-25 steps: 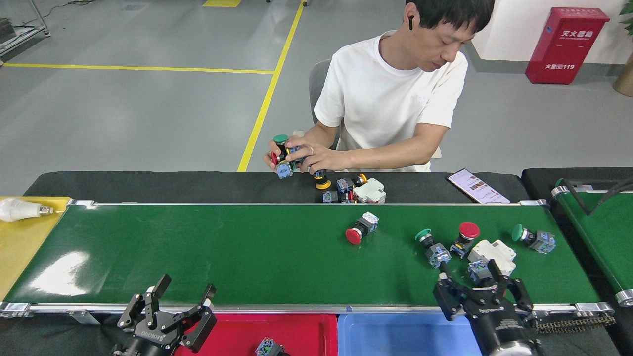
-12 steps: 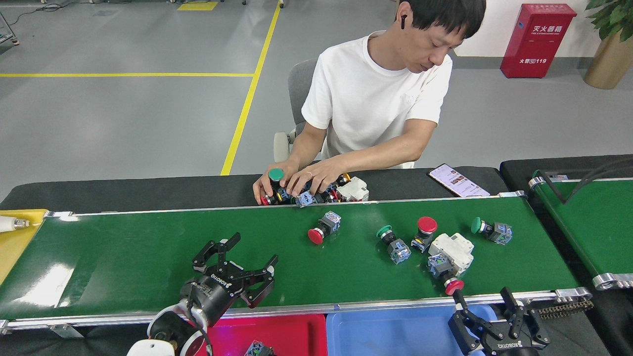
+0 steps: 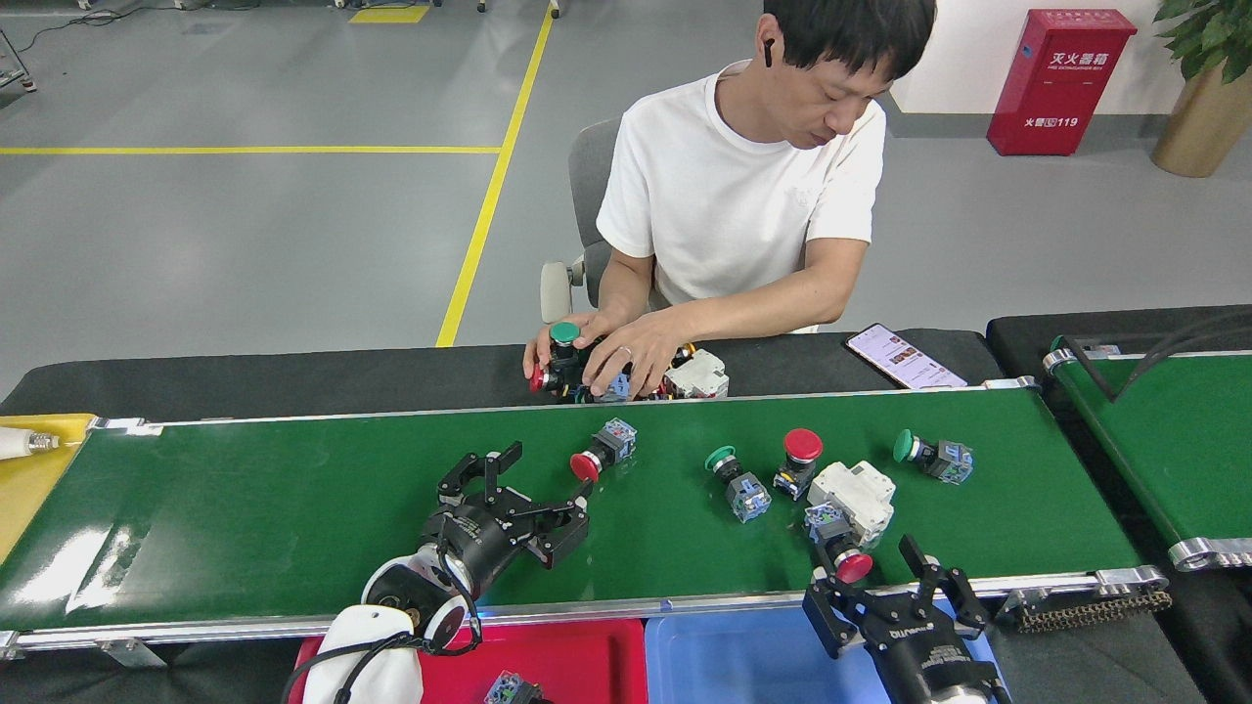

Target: Pick switch part from conveyor to tray

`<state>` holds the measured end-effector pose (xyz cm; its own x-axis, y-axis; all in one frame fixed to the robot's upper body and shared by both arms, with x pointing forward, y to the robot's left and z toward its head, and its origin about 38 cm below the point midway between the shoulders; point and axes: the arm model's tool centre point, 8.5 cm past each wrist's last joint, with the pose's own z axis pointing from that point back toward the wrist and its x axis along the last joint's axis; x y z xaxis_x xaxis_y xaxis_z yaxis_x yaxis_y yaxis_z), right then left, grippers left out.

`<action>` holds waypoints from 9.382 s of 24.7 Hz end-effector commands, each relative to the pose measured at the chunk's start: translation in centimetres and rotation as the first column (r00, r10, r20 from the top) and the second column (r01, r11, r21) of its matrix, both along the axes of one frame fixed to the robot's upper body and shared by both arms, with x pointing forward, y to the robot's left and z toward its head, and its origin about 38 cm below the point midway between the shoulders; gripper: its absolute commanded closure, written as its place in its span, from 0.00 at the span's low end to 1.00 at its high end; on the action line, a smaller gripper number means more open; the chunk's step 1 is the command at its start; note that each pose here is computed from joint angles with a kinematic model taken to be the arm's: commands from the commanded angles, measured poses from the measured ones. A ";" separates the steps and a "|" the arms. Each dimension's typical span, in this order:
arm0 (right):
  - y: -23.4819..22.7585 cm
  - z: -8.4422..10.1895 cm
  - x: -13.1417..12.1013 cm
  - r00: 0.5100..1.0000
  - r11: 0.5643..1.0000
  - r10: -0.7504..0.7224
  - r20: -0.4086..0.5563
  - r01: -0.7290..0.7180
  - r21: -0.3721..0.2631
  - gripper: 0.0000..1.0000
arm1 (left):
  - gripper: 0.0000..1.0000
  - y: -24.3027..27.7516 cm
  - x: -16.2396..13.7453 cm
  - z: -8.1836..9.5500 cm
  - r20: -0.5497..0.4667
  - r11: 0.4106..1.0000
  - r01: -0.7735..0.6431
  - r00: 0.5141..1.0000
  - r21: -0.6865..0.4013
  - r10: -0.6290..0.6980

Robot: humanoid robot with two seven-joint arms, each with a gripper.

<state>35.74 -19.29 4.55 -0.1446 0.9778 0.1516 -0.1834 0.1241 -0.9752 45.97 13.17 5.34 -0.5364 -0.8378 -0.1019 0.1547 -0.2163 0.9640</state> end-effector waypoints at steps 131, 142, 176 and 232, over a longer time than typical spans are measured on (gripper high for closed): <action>14.6 0.4 -8.6 0.771 0.757 0.630 0.094 -0.637 0.145 0.01 | 0.76 6.0 -19.2 -2.1 0.059 0.999 0.030 0.998 0.029 -0.031; 8.0 3.9 -3.9 0.922 0.924 0.351 0.161 -0.369 0.102 0.01 | 0.00 9.1 -17.9 -1.0 0.088 0.996 -0.091 0.992 -0.022 0.093; -0.7 0.1 -1.0 0.989 0.991 0.118 0.092 -0.112 -0.071 0.01 | 0.01 23.3 -3.1 -2.0 -0.011 0.843 -0.532 0.846 -0.078 0.533; -6.0 -1.6 -14.9 0.880 0.878 0.475 0.013 -0.475 0.053 0.00 | 0.93 15.8 -18.5 2.4 0.170 0.992 -0.047 0.983 -0.113 0.066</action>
<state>20.69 -25.24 2.51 -0.5800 0.7879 0.2070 -0.2428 0.0753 -0.9671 27.38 29.82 6.86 -0.3844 -0.9195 -0.0816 0.0274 -0.0997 0.9946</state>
